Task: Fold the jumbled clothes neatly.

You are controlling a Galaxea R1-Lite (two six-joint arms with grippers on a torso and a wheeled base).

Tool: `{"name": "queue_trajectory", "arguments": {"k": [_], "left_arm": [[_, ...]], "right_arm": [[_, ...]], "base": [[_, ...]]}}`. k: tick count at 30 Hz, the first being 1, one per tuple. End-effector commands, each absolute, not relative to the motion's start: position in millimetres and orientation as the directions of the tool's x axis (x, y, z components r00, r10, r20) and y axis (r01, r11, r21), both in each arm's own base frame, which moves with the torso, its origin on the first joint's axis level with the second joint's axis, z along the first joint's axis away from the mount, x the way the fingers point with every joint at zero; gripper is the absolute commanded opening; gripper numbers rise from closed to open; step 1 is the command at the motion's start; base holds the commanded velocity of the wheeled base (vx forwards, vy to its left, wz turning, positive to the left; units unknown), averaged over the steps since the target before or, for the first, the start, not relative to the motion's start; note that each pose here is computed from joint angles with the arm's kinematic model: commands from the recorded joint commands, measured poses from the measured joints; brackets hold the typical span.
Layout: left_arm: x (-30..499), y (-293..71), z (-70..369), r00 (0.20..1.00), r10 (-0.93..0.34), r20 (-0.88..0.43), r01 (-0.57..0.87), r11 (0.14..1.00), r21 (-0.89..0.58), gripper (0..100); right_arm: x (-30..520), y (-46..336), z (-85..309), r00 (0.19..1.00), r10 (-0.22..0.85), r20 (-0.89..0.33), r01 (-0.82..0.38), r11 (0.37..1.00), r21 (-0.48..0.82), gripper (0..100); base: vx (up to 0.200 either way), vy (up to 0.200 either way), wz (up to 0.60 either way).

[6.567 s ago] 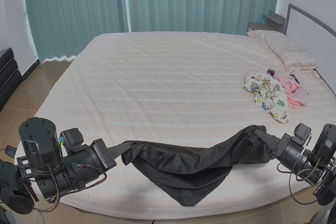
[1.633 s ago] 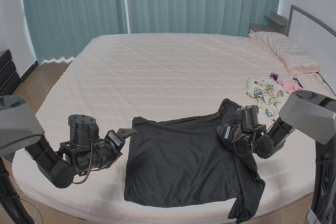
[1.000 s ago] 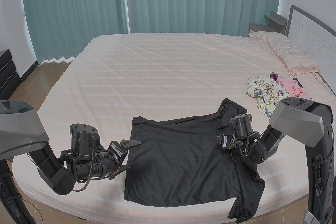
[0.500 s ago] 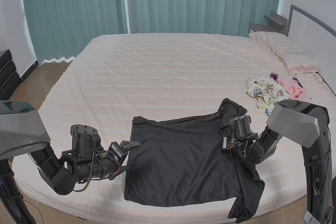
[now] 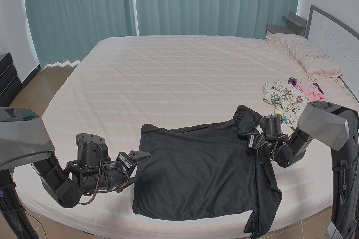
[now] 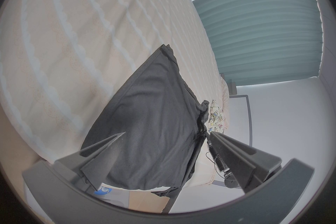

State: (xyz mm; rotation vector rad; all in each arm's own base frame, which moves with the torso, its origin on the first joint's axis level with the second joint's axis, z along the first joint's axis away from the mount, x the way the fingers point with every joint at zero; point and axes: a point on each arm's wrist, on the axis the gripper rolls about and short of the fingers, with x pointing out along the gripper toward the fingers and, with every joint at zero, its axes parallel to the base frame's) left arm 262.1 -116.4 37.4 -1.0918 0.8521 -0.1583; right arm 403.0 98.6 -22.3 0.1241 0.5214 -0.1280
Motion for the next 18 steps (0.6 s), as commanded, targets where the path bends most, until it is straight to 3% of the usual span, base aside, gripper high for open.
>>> {"name": "queue_trajectory", "arguments": {"k": [1,9,18], "left_arm": [[263,-117,35,0.679,-0.505,-0.533,-0.287,0.485,-0.826,100],[265,-116,31,0.676,-0.499,-0.542,-0.298,0.487,-0.821,100],[267,-114,30,0.676,-0.495,-0.545,-0.305,0.486,-0.819,100]], "right_arm": [[402,79,-9,0.867,-0.091,-0.490,0.179,0.974,0.137,0],[403,46,-11,0.876,0.010,-0.481,0.147,0.947,0.286,0],[409,7,-22,0.872,0.001,-0.490,0.182,0.928,0.326,0]], "base": [[0.000,0.000,0.00],[0.000,0.000,0.00],[0.000,0.000,0.00]]}}
